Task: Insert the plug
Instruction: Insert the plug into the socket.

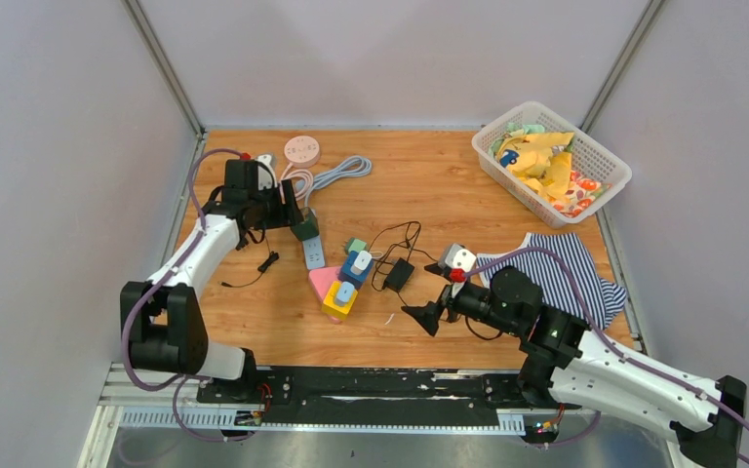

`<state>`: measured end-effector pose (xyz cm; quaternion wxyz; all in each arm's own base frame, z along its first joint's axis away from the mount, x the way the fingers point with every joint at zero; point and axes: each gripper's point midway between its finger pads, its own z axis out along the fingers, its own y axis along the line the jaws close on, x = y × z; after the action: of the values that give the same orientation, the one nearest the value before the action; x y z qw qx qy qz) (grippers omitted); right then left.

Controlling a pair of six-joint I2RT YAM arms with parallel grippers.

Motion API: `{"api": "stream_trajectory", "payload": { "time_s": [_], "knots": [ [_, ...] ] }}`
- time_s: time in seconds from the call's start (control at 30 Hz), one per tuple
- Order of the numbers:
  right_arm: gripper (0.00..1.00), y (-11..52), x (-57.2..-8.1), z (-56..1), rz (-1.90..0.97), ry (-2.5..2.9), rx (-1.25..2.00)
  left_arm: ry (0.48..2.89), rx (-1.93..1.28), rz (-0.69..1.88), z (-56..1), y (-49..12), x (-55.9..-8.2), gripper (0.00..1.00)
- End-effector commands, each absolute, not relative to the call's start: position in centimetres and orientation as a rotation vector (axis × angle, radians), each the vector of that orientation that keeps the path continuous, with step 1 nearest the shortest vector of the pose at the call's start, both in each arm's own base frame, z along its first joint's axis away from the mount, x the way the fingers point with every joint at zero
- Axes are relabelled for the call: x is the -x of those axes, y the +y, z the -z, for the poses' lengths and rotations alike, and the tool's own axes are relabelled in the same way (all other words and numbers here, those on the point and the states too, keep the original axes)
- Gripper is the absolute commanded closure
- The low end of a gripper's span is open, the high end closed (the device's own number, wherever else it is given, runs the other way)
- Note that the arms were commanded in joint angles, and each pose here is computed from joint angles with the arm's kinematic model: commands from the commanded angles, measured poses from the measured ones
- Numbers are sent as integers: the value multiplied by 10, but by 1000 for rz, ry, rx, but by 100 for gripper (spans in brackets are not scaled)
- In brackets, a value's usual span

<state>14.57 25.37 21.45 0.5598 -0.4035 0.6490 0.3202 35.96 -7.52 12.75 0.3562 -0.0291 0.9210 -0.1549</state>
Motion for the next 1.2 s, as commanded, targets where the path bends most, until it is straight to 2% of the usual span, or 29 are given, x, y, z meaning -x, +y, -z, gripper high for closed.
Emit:
{"api": "stream_trajectory", "payload": {
  "time_s": [0.0,0.2,0.47,0.6,1.17],
  "knots": [
    [0,255,-142,-226,-785,1497,933,2403,98,387,-112,-73,-361,33],
    [0,254,-140,-228,-790,1490,932,2397,117,418,-99,-77,-371,33],
    [0,247,-141,-227,-771,1490,918,2514,159,385,-68,-75,-361,41],
    [0,248,-142,-225,-768,1488,912,2554,169,352,-58,-71,-355,50],
    [0,249,-143,-225,-768,1490,909,2720,152,241,-1,-74,-320,67]
  ]
}}
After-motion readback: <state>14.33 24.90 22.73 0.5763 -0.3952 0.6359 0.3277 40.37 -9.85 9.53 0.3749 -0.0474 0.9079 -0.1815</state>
